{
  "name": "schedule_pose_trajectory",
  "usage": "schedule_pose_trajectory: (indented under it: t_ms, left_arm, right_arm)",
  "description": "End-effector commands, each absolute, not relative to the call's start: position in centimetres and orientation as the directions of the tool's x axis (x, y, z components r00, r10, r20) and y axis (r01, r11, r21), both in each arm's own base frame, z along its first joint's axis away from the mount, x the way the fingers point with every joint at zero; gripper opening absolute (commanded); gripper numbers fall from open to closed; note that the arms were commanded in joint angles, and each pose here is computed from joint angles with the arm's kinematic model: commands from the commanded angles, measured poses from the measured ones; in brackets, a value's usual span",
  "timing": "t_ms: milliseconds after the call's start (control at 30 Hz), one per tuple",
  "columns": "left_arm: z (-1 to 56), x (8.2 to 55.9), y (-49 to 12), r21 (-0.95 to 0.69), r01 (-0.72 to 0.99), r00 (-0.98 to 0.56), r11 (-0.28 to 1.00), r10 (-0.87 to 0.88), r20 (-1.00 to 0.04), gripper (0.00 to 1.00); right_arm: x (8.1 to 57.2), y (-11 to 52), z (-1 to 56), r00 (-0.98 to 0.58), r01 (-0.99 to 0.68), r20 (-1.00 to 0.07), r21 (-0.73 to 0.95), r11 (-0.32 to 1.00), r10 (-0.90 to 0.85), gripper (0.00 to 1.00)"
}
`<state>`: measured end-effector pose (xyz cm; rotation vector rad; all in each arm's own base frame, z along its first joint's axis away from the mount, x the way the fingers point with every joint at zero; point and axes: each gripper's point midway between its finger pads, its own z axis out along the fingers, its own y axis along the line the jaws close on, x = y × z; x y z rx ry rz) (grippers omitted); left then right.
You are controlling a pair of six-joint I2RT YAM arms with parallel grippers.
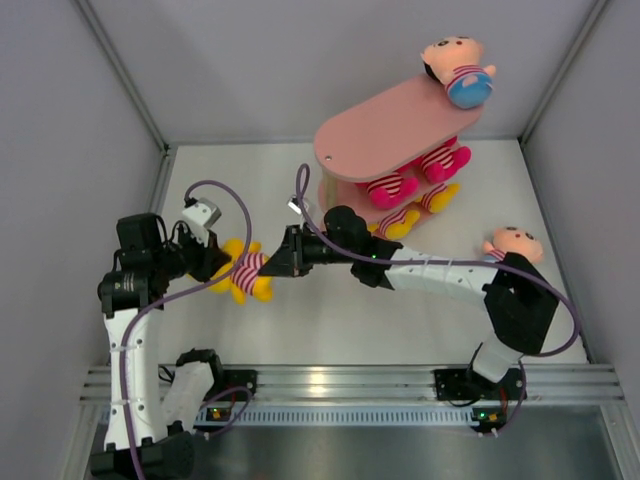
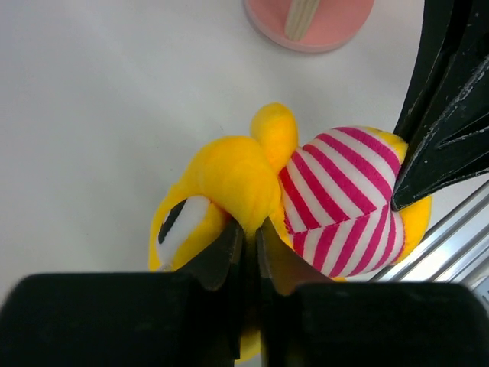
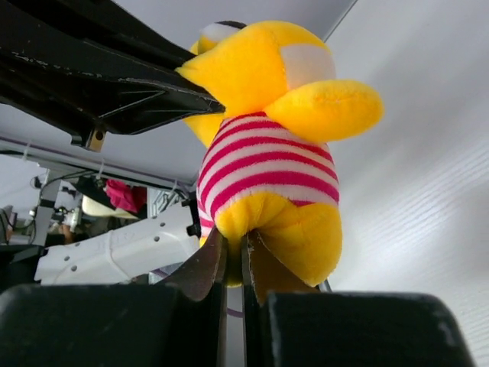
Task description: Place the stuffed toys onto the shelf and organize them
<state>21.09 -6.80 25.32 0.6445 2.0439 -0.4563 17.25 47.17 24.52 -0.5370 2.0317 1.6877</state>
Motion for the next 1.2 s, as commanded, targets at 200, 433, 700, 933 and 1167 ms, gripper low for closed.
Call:
schedule_pose_trajectory:
  t_ms: [200, 433, 700, 933, 1167]
  left_arm:
    - [25.2, 22.3, -4.0, 0.004, 0.481, -0.502, 0.877, 0.279, -0.819, 0.93]
    - [24.1, 22.9, -3.4, -0.015, 0.447, -0.553, 0.894, 0.263, -0.79, 0.94]
    - [23.5, 23.2, -3.5, -0.032, 0.459, -0.571, 0.888, 0.268, -0.776, 0.93]
    - [22.8, 23.3, -3.4, -0.032, 0.465, -0.583, 0.885, 0.279, -0.763, 0.93]
    - [22.4, 23.8, -3.9, -0.088, 0.472, -0.609, 0.877, 0.252, -0.752, 0.93]
  right_arm:
    - [13.4, 40.4, 24.6, -0.308, -0.934, -0.87, 0.2, 0.296, -0.385, 0.0]
    - [16.4, 29.0, 24.4, 0.063, -0.855, -0.834, -0.329, 0.402, -0.548, 0.0]
    - [20.8, 22.2, 24.9, 0.255, -0.594, -0.564, -0.732, 0.333, -0.785, 0.0]
    - [21.6, 19.4, 26.0, 0.258, -0.498, -0.5, -0.802, 0.33, -0.826, 0.0]
    - [23.4, 19.5, 23.4, 0.154, -0.414, -0.5, -0.816, 0.404, -0.852, 0.0]
